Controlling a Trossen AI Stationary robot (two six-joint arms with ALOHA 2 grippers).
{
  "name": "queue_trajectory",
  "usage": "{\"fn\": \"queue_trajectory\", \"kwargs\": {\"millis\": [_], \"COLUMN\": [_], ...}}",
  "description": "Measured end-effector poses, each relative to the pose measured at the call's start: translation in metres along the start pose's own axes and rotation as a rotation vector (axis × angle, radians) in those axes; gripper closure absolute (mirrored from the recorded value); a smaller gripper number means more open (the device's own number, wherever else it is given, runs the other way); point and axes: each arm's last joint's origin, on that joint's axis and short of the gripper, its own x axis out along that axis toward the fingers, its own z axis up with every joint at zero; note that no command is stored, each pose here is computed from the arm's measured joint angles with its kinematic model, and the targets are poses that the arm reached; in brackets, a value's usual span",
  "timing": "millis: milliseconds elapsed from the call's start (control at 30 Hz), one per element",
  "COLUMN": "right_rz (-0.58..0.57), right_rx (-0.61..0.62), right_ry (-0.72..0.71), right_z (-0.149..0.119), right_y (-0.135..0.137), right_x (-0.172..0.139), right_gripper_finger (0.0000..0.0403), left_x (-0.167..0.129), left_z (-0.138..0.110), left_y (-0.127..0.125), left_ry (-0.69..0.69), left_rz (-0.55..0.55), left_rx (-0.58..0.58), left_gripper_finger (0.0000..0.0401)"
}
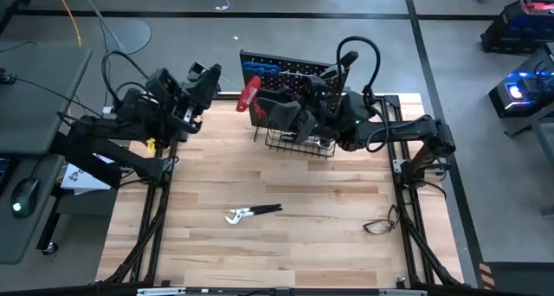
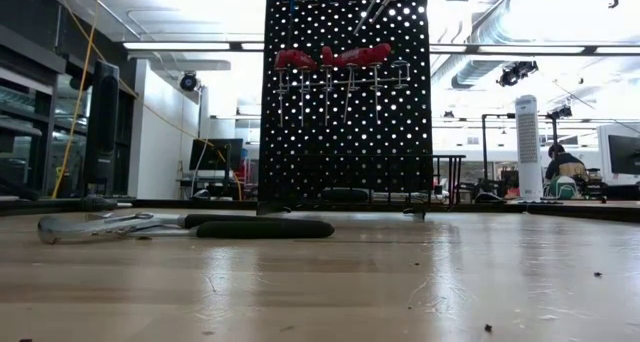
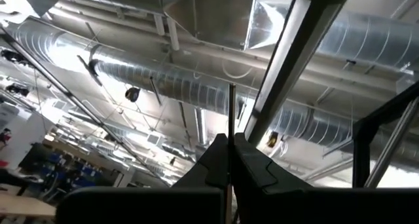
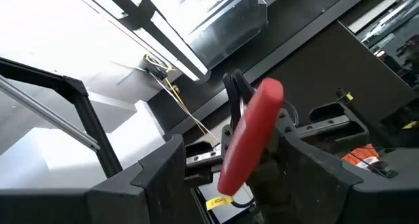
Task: Hang tools onto peg board
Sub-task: Hang the red allen wrench on the peg board
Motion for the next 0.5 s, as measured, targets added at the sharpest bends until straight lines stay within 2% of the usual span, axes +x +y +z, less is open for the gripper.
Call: {"fn": "queue_trajectory", "kwargs": {"millis": [500], "right_rz": [-0.028], "right_rx": [0.028], "right_ry": [0.006], "right_z": [-0.001], "right_y": [-0.002], "right_x": [0.000], "right_gripper_finger": [0.0173], "left_x": [0.003], "left_z": [-0.016], "left_y": [0.003], "left_ry": [0.039], "left_rz": [0.002], "left_rx": [-0.045], "left_gripper_finger": [0.0401]}}
